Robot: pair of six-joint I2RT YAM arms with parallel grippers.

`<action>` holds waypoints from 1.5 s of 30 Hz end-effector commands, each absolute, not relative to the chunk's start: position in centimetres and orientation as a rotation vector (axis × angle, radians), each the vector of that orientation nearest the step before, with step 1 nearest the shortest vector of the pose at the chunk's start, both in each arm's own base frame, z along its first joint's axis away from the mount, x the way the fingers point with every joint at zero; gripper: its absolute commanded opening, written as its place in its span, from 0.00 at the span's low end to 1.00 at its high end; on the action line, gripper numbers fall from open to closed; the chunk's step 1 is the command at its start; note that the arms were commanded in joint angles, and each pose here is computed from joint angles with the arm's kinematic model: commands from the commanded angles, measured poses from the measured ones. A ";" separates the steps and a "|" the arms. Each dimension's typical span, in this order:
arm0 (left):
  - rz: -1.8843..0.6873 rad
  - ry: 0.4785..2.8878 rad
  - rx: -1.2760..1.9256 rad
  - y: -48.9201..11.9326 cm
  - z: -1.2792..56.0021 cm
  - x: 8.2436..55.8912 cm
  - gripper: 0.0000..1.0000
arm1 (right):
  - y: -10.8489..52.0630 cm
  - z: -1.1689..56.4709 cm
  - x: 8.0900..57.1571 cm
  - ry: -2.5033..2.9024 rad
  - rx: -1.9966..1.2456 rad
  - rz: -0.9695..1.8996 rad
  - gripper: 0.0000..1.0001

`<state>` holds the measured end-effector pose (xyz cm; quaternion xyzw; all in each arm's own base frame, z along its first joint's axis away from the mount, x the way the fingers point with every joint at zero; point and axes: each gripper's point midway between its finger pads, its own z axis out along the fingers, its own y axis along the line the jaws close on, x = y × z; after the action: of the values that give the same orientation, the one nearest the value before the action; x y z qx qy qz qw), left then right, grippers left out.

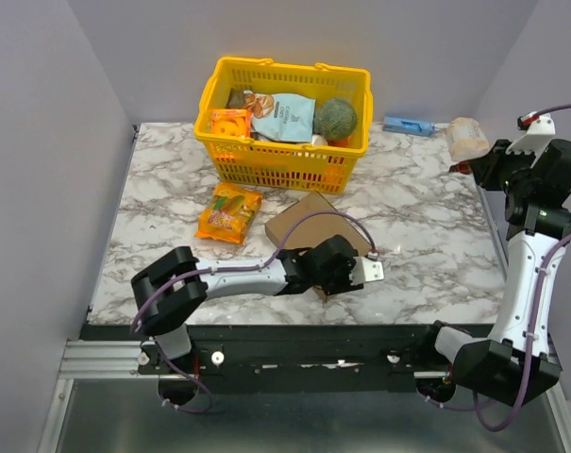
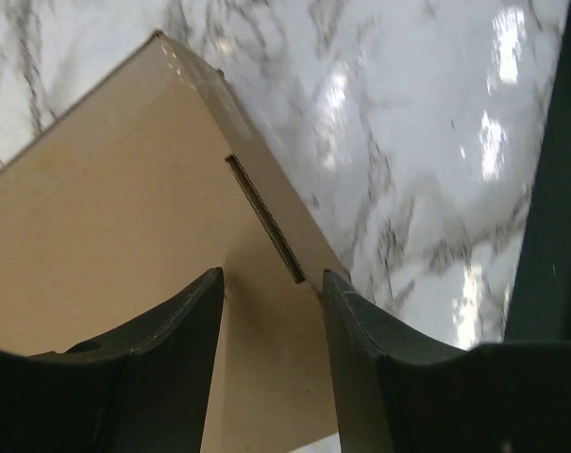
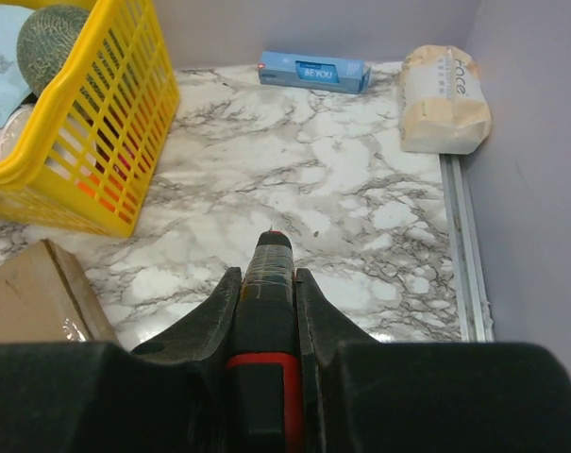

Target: Unpack the express box

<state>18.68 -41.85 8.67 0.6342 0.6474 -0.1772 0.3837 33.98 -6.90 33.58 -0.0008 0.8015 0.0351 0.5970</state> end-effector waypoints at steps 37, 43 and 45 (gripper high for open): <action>-0.497 2.231 0.957 -27.3 8.7 40.1 0.64 | 14.0 29.6 27.3 1.808 -0.986 0.451 0.05; -0.693 2.341 0.974 -26.8 6.8 35.5 0.60 | 13.2 30.2 28.9 1.830 -0.879 0.362 0.00; -0.716 2.382 0.934 -26.5 6.5 34.5 0.60 | 12.8 29.6 29.2 1.855 -0.870 0.316 0.00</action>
<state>39.00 -27.46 8.53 0.3633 0.8460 -0.2240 0.3195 28.08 13.38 28.81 -0.3829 0.7653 0.1673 0.4895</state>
